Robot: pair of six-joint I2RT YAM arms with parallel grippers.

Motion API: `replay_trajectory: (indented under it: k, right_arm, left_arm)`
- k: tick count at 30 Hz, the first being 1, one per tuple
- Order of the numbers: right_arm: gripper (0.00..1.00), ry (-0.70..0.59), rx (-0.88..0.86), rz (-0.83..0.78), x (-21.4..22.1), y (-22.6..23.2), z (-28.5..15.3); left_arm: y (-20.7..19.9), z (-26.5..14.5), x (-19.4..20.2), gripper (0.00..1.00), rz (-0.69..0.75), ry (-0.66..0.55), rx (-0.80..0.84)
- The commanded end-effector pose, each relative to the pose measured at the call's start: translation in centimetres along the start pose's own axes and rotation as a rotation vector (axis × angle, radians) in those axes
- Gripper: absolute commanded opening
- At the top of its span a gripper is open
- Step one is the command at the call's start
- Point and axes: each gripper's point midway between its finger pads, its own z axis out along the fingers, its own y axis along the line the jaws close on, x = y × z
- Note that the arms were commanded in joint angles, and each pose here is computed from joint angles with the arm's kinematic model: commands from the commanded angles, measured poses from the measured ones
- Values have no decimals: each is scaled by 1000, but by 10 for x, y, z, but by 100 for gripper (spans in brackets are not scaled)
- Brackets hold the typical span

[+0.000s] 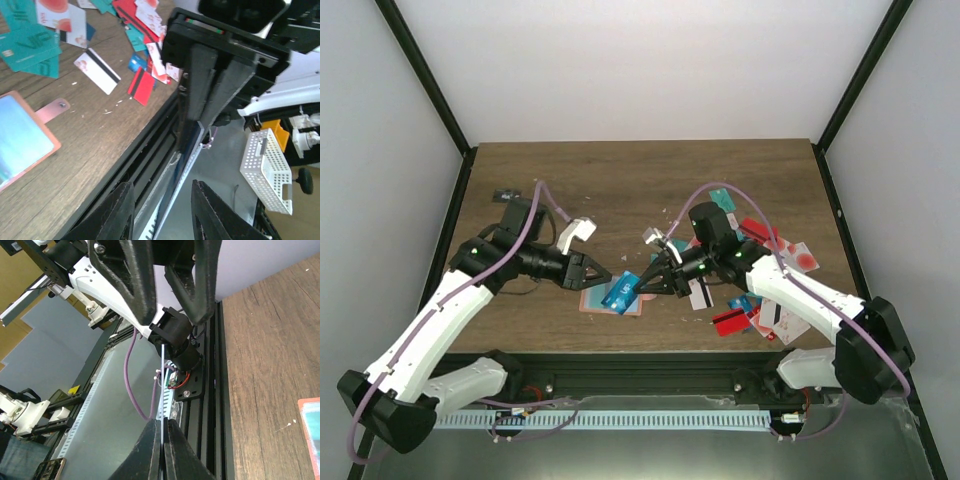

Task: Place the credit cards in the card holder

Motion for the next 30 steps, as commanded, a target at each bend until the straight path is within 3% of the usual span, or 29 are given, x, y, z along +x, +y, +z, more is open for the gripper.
replay_trajectory:
  k: [1,13,24,30]
  right_arm:
    - [1,0,-39,-55,-12,9,3]
    - [1,3,-98,-57,-12,13,4]
    - [1,3,-118,-60,-12,16,4]
    - [1,1,-100,-67,-12,13,4]
  left_arm:
    - [-21,1,-4,33,70,-11,96]
    - [-20,21,15,29,96,84,88]
    - [-17,23,22,16,102,106,67]
    - [-19,27,23,14,102,124,79]
